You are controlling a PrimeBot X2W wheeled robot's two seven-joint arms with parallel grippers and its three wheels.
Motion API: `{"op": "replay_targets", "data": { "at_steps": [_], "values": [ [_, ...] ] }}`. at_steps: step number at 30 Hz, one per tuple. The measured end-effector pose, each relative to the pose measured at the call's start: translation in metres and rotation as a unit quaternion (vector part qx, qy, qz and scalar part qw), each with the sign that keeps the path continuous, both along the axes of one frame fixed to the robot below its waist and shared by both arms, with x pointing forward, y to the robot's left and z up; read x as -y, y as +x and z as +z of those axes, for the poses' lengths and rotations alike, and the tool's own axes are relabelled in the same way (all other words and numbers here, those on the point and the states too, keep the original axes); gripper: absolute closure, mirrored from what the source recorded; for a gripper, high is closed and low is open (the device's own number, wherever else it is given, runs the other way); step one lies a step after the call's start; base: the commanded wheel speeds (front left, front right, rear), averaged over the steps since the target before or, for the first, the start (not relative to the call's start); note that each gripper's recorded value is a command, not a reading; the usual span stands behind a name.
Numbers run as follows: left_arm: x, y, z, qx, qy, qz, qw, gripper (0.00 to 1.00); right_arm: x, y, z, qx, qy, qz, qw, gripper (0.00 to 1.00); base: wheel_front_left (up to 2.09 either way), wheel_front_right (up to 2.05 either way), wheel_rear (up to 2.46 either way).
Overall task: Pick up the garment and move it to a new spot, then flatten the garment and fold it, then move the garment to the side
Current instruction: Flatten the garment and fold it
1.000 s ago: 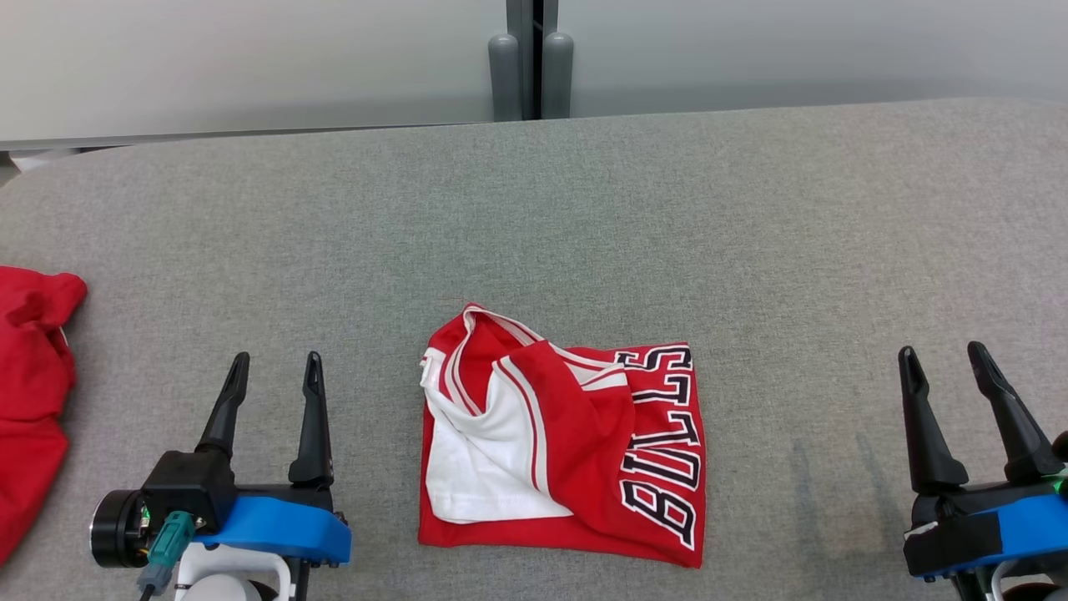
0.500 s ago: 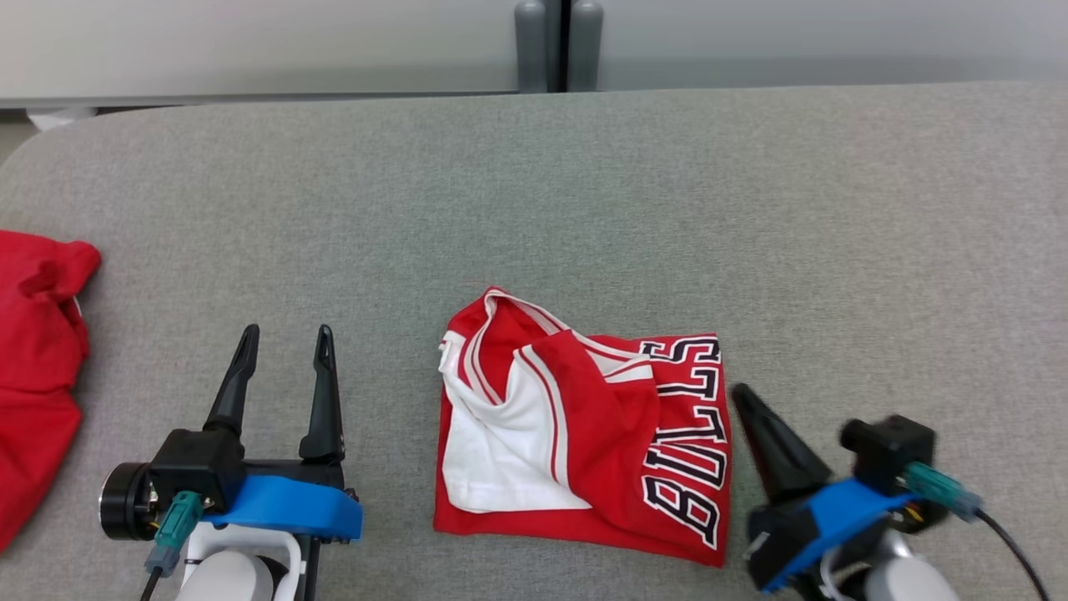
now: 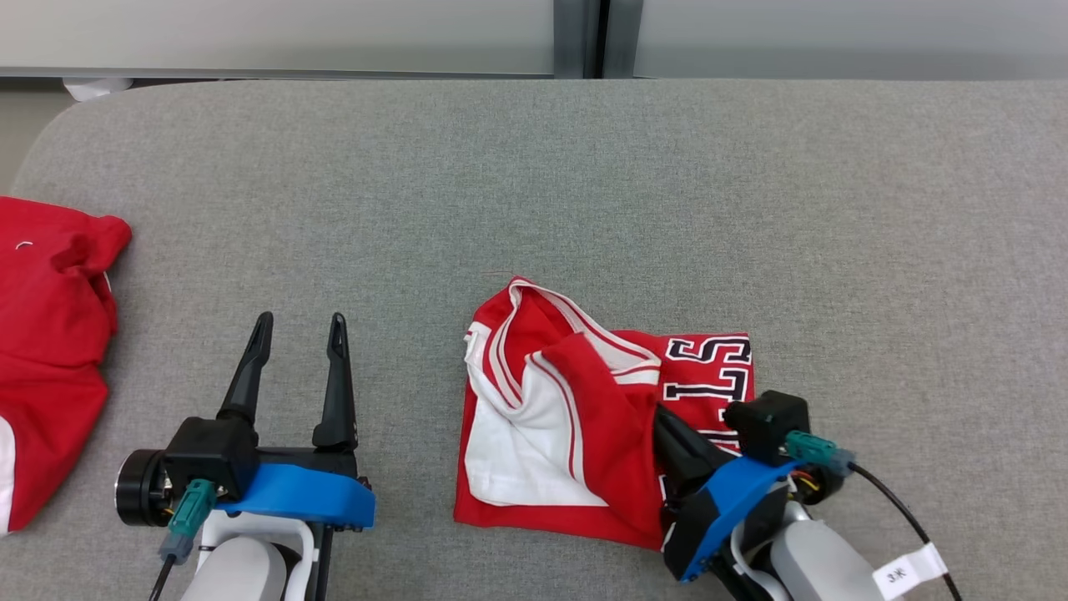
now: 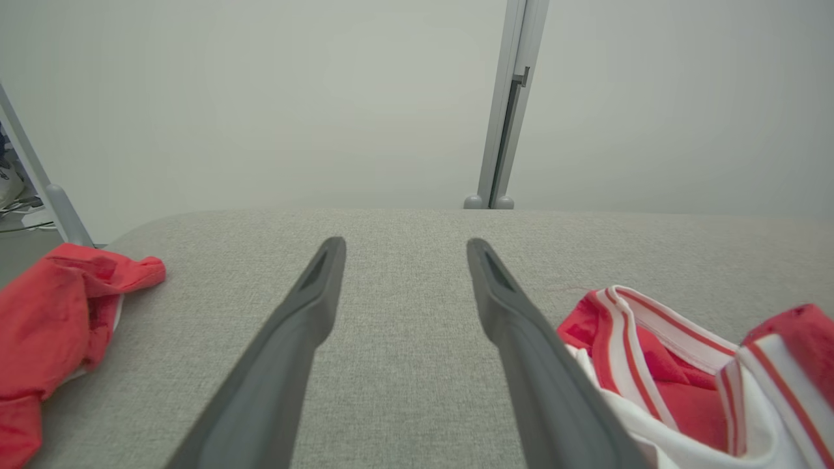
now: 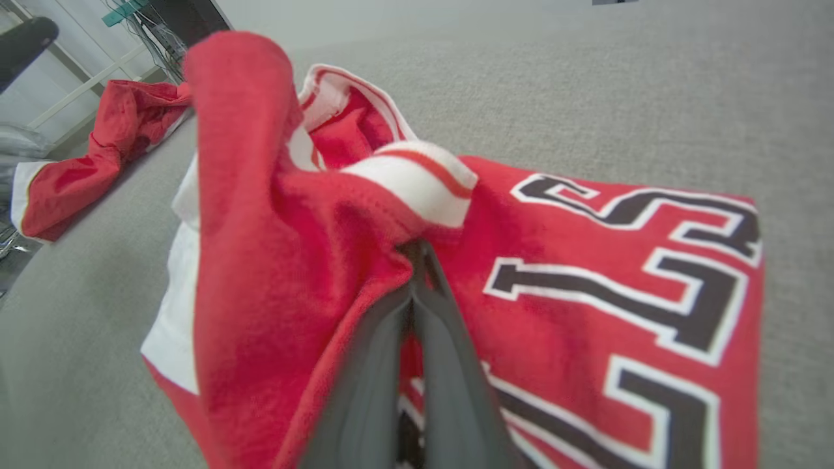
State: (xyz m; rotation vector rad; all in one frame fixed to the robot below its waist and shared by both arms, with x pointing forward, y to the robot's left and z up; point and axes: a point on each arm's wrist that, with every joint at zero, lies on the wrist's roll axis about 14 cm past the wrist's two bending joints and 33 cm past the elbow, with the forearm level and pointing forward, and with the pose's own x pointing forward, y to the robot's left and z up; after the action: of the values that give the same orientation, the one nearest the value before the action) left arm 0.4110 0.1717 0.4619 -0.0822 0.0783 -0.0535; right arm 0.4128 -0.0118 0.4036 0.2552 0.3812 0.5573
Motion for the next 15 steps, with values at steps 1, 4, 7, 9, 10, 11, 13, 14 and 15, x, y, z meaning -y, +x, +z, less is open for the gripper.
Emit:
{"op": "replay_targets", "data": {
  "at_steps": [1, 4, 7, 9, 10, 11, 13, 14, 15],
  "values": [
    [0.000, 0.000, 0.000, 0.000, 0.000, 0.000, 1.000, 0.00, -0.004, -0.001, 0.001, 0.002, 0.001, 0.006, 1.000, 1.00, 0.00, 0.00, 0.00],
    [0.000, 0.000, 0.000, 0.001, 0.000, 0.001, 1.000, 0.00, -0.014, -0.004, 0.001, 0.002, 0.003, 0.024, 1.000, 1.00, 0.00, 0.00, 0.00],
    [0.000, 0.001, 0.001, 0.003, -0.001, 0.001, 1.000, 0.00, -0.024, -0.007, 0.002, 0.003, 0.006, 0.042, 0.999, 1.00, 0.00, 0.00, 0.00],
    [0.000, 0.001, 0.001, 0.003, -0.002, 0.000, 1.000, 0.00, -0.032, -0.009, 0.002, 0.002, 0.007, 0.055, 0.998, 1.00, 0.00, 0.00, 0.00],
    [0.000, 0.001, 0.001, 0.003, -0.002, 0.000, 1.000, 0.00, -0.036, -0.011, 0.002, 0.002, 0.008, 0.062, 0.998, 1.00, 0.00, 0.00, 0.00],
    [0.000, 0.001, 0.001, 0.005, -0.002, 0.000, 1.000, 0.00, -0.040, -0.013, 0.001, 0.001, 0.007, 0.071, 0.997, 1.00, 0.00, 0.00, 0.00],
    [0.000, 0.001, 0.001, 0.004, -0.003, 0.002, 1.000, 0.00, -0.048, -0.018, 0.000, -0.002, 0.006, 0.086, 0.996, 1.00, 0.00, 0.00, 0.00],
    [-0.001, 0.001, 0.001, 0.004, -0.003, 0.002, 1.000, 0.00, -0.053, -0.021, -0.001, -0.004, 0.004, 0.096, 0.995, 1.00, 0.00, 0.00, 0.00],
    [-0.001, 0.001, 0.000, 0.003, -0.003, 0.003, 1.000, 0.00, -0.057, -0.026, -0.004, -0.009, 0.002, 0.107, 0.994, 1.00, 0.00, 0.00, 0.00]
  ]
}}
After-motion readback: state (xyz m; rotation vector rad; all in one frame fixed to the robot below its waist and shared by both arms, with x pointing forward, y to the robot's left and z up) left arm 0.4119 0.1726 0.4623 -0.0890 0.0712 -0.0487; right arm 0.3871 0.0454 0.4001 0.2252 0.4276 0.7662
